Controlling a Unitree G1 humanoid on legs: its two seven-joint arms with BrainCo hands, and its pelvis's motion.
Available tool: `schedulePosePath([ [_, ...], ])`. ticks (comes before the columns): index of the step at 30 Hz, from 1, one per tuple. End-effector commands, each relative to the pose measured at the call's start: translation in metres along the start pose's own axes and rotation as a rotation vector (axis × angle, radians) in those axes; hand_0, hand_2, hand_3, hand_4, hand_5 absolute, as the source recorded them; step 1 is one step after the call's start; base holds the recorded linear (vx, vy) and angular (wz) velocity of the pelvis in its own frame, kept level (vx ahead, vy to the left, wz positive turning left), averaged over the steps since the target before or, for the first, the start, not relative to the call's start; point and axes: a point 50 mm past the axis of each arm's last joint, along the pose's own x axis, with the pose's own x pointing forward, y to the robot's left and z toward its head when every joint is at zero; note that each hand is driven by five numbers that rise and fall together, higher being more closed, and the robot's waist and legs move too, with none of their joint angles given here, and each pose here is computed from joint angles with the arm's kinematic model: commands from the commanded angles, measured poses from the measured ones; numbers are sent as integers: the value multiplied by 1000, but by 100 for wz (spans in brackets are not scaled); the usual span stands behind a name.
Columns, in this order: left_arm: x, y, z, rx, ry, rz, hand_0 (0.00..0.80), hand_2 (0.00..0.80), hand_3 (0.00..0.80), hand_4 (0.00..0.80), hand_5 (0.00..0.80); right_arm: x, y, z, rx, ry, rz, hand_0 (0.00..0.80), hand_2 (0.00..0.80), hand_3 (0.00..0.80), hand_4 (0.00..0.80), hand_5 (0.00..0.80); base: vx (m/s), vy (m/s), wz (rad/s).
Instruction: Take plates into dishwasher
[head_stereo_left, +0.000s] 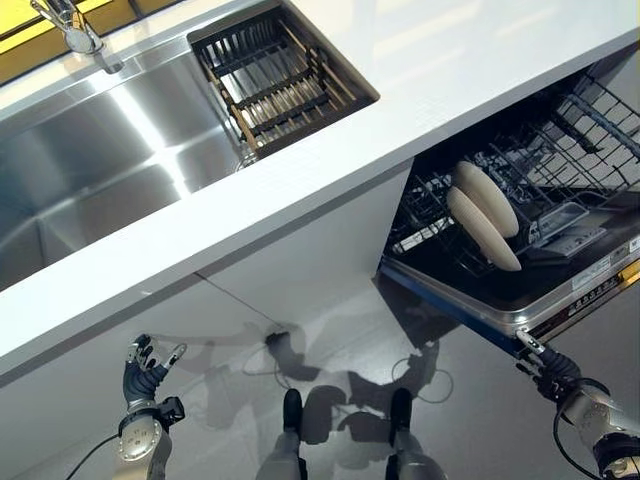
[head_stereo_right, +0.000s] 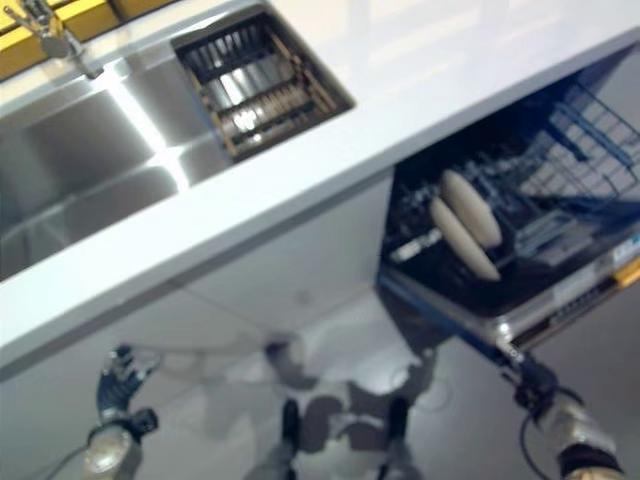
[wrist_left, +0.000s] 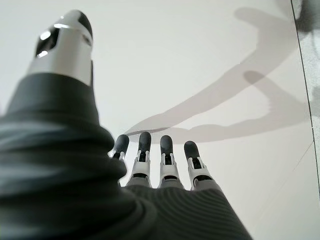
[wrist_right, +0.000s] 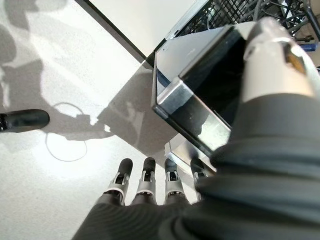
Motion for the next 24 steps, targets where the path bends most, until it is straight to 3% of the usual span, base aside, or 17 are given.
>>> schedulePosePath([
  [1, 20, -8, 36, -10, -156, -36, 0, 0, 0, 0, 0, -6, 95, 129, -90, -544, 338, 0, 0, 0, 0, 0, 36, 5, -1],
  [6, 16, -9, 32, 0, -146, -52, 0, 0, 0, 0, 0, -16, 106, 158, -113, -664, 365, 0, 0, 0, 0, 0, 20, 4, -1],
  [24, -1, -4, 5, 50, -53, -86, 0, 0, 0, 0, 0, -36, 120, 206, -175, -810, 409, 0, 0, 0, 0, 0, 41, 5, 1],
])
